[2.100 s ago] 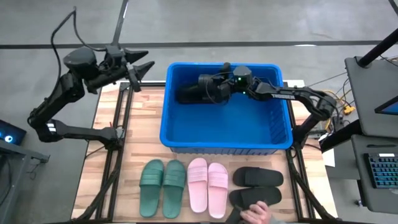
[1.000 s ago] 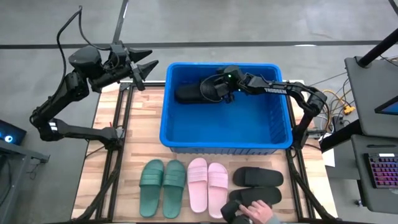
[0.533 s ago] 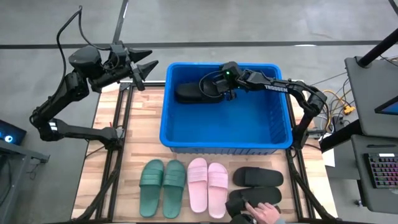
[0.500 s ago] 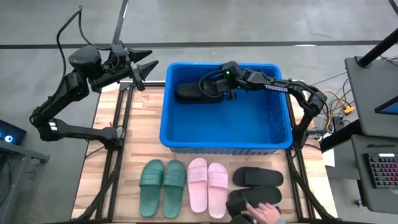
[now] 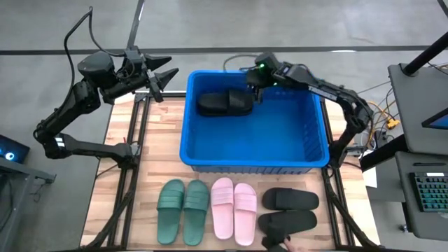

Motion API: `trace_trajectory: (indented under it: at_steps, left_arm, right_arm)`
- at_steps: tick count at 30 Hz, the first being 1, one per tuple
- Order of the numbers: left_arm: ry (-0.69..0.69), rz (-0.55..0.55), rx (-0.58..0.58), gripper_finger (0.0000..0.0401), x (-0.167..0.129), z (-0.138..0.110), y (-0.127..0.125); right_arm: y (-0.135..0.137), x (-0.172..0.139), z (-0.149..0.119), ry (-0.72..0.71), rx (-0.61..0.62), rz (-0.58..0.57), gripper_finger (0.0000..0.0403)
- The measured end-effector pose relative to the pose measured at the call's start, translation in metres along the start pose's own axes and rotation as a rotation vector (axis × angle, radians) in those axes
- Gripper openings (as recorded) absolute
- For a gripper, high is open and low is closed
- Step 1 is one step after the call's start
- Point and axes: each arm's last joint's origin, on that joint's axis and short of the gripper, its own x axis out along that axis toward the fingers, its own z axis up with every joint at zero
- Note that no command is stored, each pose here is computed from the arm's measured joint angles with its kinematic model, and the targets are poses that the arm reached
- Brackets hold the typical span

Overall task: Pick and place slides into bin
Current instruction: Put the green slipper into the blue bin

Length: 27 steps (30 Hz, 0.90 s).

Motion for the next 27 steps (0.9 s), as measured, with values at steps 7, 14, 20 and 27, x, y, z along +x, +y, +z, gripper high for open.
trace_trajectory:
  at_steps: [7, 14, 20, 27]
  left_arm:
    - [0.039, -0.002, 0.000, 0.0224, 0.000, -0.004, 0.000]
    - [0.057, -0.001, -0.038, 0.0224, 0.002, -0.006, 0.000]
    - [0.102, -0.009, 0.014, 0.0224, 0.012, -0.012, -0.001]
    - [0.171, -0.119, 0.021, 0.0224, 0.026, -0.021, -0.006]
  right_arm:
    - [-0.006, -0.089, 0.014, -0.224, 0.139, 0.003, 0.0115]
    - [0.002, -0.178, 0.009, -0.428, 0.230, -0.034, 0.0103]
    - [0.013, -0.220, -0.001, -0.511, 0.357, 0.000, 0.0097]
    - [0.025, -0.237, -0.008, -0.517, 0.378, 0.055, 0.0100]
